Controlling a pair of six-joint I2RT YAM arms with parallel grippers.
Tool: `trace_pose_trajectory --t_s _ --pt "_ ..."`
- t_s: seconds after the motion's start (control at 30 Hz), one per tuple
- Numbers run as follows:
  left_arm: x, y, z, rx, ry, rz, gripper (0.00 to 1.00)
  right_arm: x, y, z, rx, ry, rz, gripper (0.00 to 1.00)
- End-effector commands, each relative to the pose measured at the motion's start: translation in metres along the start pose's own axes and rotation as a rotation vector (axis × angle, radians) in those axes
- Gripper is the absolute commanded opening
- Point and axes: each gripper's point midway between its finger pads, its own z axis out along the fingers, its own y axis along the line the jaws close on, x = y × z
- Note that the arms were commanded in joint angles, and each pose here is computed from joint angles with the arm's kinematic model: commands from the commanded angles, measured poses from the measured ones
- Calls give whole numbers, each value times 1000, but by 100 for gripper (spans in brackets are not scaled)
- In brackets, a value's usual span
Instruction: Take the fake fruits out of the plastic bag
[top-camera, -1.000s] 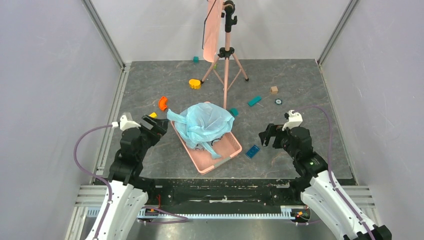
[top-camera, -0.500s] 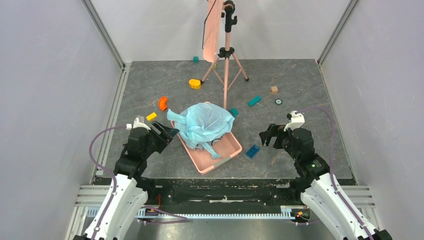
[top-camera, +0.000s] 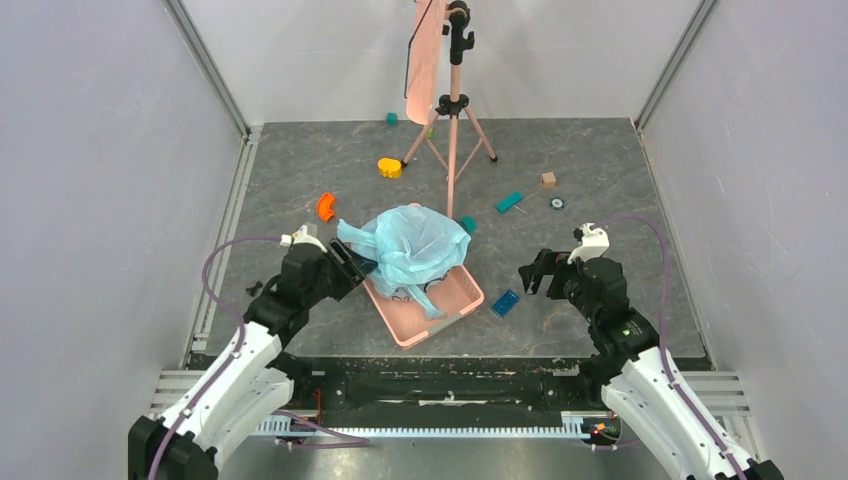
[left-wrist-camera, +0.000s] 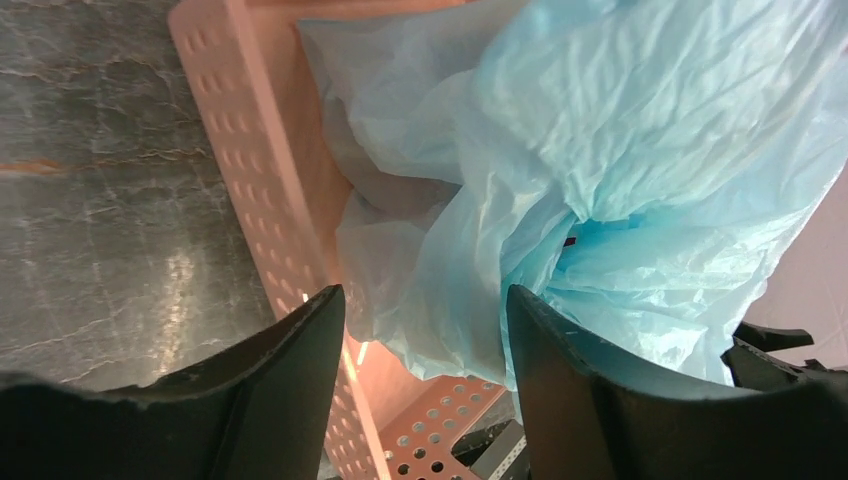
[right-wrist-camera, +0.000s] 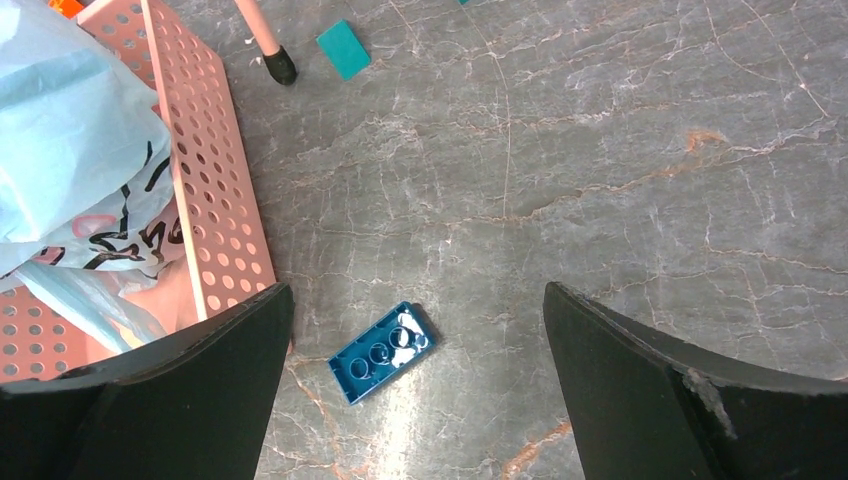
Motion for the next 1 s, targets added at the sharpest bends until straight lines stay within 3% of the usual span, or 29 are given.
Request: trace_pose_trajectory --t_s 0.0,0.07,0.37,0.97 --pt "-18 -42 0 78 -66 27 64 -2 -2 0 7 -24 11 98" --pt "-19 -46 1 74 -74 46 60 0 -3 0 9 -21 11 98" --pt "-31 -46 -9 26 -122 106 59 5 -7 2 22 -11 8 98" --pt "-10 -26 16 -11 -60 122 49 -19 8 -5 -38 -52 -50 98"
